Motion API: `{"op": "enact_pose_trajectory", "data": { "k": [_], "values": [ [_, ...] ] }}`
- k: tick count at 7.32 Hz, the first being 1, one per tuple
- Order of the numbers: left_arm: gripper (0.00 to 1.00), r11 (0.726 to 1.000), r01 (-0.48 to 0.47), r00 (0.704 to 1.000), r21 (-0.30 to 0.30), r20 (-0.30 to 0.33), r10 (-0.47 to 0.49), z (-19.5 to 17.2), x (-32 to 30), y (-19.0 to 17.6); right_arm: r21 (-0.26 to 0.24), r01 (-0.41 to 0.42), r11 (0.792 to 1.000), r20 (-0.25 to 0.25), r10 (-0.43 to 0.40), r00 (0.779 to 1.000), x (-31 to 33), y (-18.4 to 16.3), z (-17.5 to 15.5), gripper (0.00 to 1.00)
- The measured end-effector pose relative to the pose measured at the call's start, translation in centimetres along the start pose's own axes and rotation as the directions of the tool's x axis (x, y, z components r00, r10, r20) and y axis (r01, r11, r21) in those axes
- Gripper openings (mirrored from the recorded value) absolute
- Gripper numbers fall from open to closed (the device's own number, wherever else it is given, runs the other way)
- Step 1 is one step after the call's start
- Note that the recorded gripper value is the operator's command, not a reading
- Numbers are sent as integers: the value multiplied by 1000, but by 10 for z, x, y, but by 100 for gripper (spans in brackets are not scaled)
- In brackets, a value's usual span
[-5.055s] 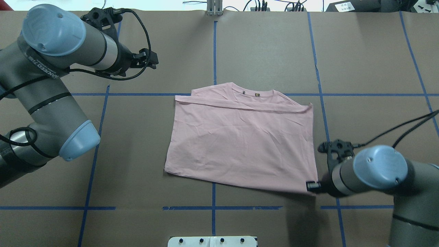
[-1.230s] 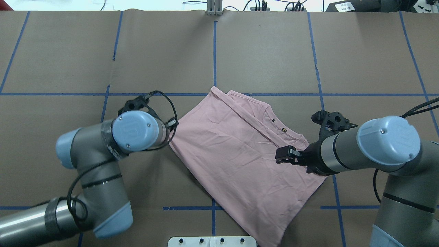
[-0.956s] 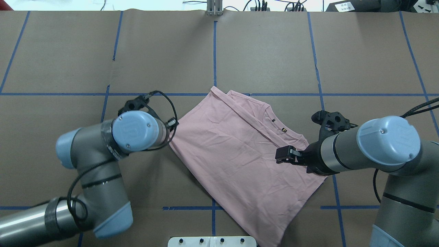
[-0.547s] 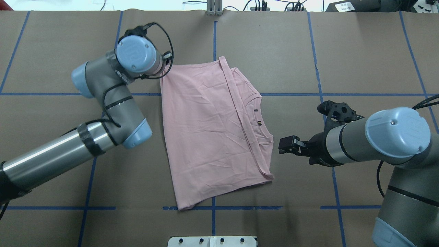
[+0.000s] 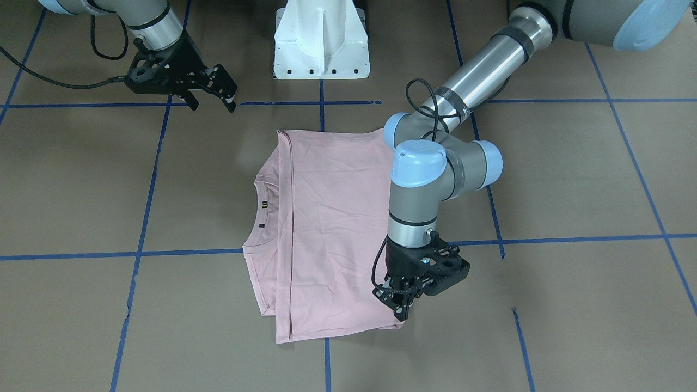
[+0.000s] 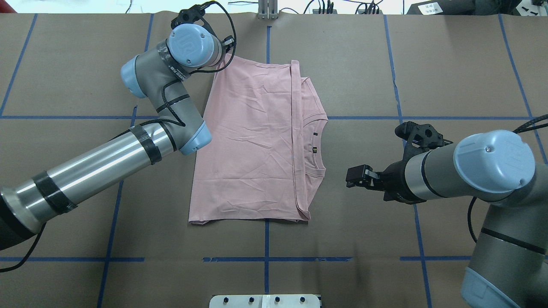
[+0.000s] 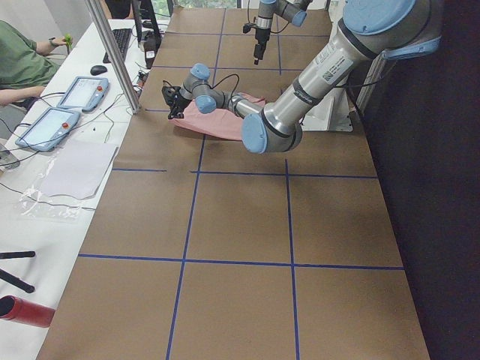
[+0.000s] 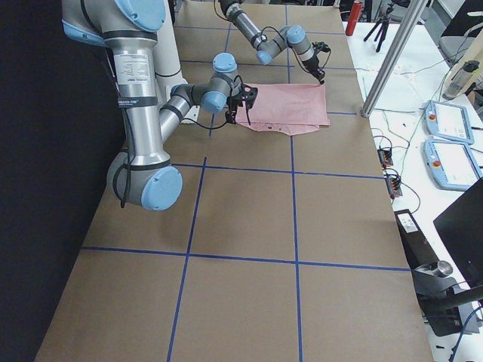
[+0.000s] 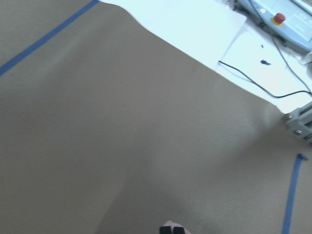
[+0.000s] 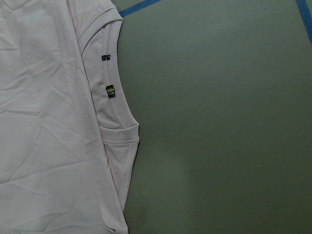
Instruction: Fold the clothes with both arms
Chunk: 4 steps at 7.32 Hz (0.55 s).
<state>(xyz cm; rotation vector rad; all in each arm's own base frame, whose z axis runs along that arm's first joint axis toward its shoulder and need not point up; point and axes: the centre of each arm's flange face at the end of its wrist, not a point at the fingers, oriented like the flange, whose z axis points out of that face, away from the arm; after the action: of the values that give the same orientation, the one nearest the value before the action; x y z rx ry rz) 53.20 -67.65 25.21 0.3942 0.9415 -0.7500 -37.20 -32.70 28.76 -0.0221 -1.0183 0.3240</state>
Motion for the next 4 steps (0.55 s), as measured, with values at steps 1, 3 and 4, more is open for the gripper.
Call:
{"op": "enact_pose_trajectory", "data": {
  "k": [1, 3, 4],
  "values": [
    [100, 1000, -24, 1000, 3, -5, 24, 3, 0, -1, 9, 0, 1000, -1, 1, 1000, -1, -1, 1, 100],
    [100, 997, -72, 997, -39, -18, 71, -6, 1, -5, 37, -2, 999, -9, 3, 1000, -8, -7, 10, 100],
    [100, 991, -78, 997, -112, -25, 75, -21, -12, -2, 49, -4, 999, -18, 5, 1000, -10, -12, 17, 100]
  ]
}}
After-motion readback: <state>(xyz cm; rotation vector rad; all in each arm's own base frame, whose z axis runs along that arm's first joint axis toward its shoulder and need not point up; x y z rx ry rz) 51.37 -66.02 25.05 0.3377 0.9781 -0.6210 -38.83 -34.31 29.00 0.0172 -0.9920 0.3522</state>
